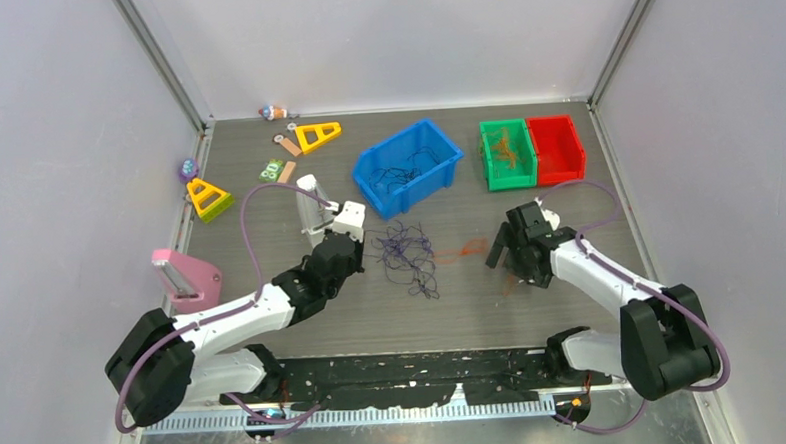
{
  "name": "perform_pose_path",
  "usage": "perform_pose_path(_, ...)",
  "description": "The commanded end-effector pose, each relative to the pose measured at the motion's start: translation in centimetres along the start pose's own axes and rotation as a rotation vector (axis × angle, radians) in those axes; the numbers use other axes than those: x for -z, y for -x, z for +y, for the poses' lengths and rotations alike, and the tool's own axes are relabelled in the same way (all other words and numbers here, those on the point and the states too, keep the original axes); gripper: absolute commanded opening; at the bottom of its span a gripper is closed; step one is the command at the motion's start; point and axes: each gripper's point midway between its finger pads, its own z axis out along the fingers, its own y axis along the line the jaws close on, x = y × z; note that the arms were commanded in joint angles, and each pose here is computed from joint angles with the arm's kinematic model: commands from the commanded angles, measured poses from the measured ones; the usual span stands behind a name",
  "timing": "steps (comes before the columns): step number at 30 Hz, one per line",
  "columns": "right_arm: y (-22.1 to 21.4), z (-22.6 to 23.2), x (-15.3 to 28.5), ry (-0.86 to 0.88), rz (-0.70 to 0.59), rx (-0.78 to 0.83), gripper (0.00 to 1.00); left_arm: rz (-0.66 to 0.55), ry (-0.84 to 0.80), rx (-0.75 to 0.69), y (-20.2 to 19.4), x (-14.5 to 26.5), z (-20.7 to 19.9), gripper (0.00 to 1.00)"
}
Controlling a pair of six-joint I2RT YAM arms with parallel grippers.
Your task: Untangle the cables
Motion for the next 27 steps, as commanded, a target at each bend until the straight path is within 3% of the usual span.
perform_pose_path(1,0.2,2.4,-0.9,0.058,-0.02,-0.065,0.97,-0.046,-0.009,0.015,1.6,-0.2,-0.4,0.0)
perform_pose_path(2,0.0,2.4,-1.3,0.045,-0.014,-0.069,0.94,-0.047,-0.009,0.015,1.6,-0.2,-0.4,0.0)
perform_pose_path(3,0.2,2.6,-1.3,0.044,-0.016,-0.07,0.83,-0.048,-0.007,0.015,1.7,-0.2,-0.4,0.0)
perform_pose_path(4,0.2,2.5,-1.5,0.031,-0.014,-0.071,0.54,-0.047,-0.005,0.014,1.6,-0.2,-0.3,0.0)
perform_pose_path(5,0.6,2.6,-1.3,0.029,-0.021,-0.073,0.39,-0.048,-0.002,0.014,1.7,-0.2,-0.3,0.0)
perform_pose_path(6,0.8,2.3,-1.1,0.008,-0.031,-0.074,0.16,-0.048,0.006,0.013,1.6,-0.2,-0.1,0.0)
perform_pose_path(7,1.6,2.1,-0.8,-0.009,-0.062,-0.076,0.08,-0.048,0.022,0.012,1.6,-0.1,0.2,0.0)
perform_pose_path(13,6.7,-1.6,2.9,-0.128,-0.249,-0.146,0.05,-0.067,0.317,0.055,1.4,1.1,5.5,0.0)
perform_pose_path(19,11.2,-8.8,7.7,-0.286,-0.465,-0.37,0.05,-0.07,0.518,0.207,0.3,2.5,10.1,0.0)
perform_pose_path(22,12.2,-12.3,10.2,-0.371,-0.581,-0.486,0.05,-0.028,0.622,0.287,-1.0,3.3,12.5,0.0)
perform_pose_path(27,11.7,-13.8,12.6,-0.374,-0.69,-0.584,0.05,-0.056,0.705,0.346,-1.5,4.5,14.4,0.0)
